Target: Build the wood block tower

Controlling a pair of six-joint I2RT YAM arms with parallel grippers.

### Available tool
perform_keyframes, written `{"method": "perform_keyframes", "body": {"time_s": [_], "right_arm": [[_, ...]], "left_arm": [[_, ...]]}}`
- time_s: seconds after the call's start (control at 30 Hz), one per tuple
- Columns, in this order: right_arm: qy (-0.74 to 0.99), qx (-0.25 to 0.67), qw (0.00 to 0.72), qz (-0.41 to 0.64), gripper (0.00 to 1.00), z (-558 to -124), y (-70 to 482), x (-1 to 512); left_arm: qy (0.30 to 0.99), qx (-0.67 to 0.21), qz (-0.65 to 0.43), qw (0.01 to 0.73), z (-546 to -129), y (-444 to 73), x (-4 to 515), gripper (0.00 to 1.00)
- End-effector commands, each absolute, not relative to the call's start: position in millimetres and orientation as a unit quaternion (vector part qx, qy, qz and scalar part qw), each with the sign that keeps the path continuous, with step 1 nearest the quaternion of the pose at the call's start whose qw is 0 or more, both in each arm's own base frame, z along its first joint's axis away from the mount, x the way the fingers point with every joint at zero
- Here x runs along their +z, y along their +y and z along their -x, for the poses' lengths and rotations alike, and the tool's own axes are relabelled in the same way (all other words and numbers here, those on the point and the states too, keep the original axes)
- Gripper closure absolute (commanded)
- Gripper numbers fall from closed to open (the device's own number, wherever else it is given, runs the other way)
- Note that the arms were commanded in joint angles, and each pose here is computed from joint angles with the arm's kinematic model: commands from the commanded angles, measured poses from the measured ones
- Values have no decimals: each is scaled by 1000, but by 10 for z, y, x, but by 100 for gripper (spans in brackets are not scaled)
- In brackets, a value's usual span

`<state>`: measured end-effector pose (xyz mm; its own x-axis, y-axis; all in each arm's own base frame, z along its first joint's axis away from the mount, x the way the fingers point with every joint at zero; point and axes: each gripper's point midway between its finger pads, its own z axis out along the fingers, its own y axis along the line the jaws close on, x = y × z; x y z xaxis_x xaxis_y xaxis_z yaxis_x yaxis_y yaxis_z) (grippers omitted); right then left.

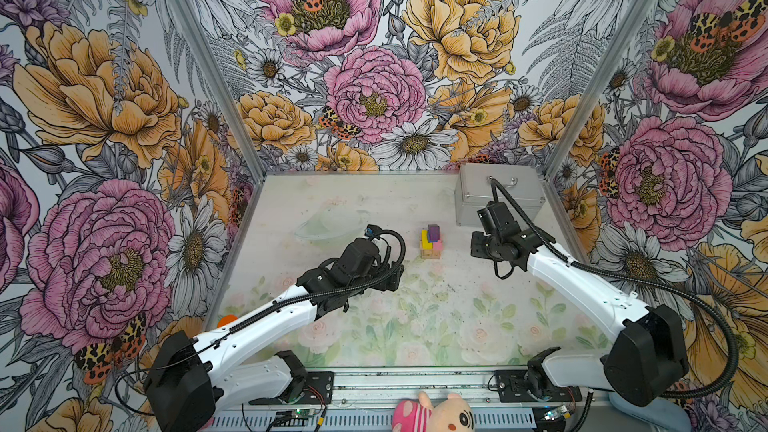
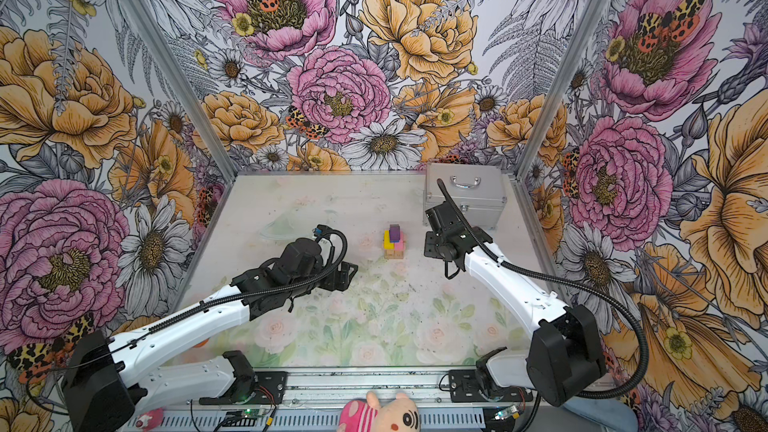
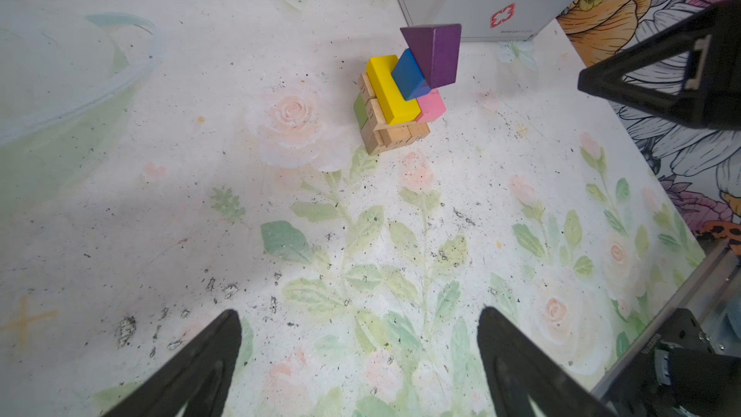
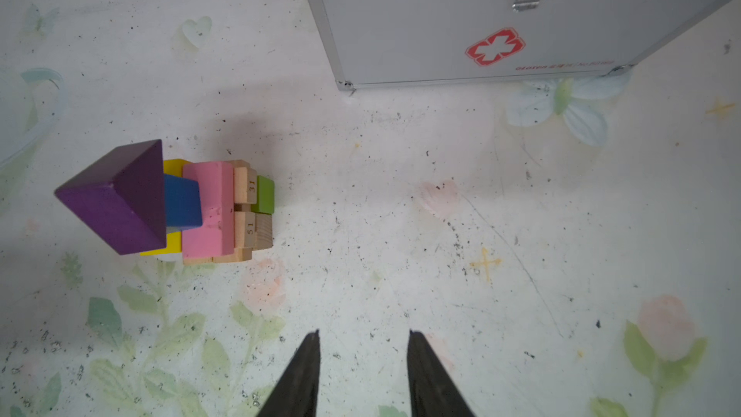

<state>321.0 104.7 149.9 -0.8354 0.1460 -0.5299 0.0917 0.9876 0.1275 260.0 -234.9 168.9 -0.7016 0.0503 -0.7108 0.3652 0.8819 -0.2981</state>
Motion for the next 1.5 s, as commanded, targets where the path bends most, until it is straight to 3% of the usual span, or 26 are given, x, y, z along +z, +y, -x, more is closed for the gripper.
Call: {"method": "perform_keyframes", "body": {"time_s": [0.0, 0.43, 0.93, 1.07, 1.47], "right_arm": [[950, 80, 299, -52, 62, -3300, 1122, 1548], [947, 131, 292, -28, 62, -3562, 1421, 1522], [936, 199, 289, 23, 48, -3822, 1950, 1801], [939, 189, 287, 33, 42, -3873, 2084, 1792], [949, 155, 270, 48, 42, -3930, 2239, 1687]], "left_arm": [[889, -222, -88, 391, -2837, -2369, 1833, 7], [897, -214, -87, 376, -3033, -2487, 1765, 9], [887, -218, -65, 401, -2826, -2188, 1796, 8], [884, -219, -61, 408, -2793, -2114, 1823, 8], [881, -221, -58, 415, -2735, -1956, 1804, 7]]}}
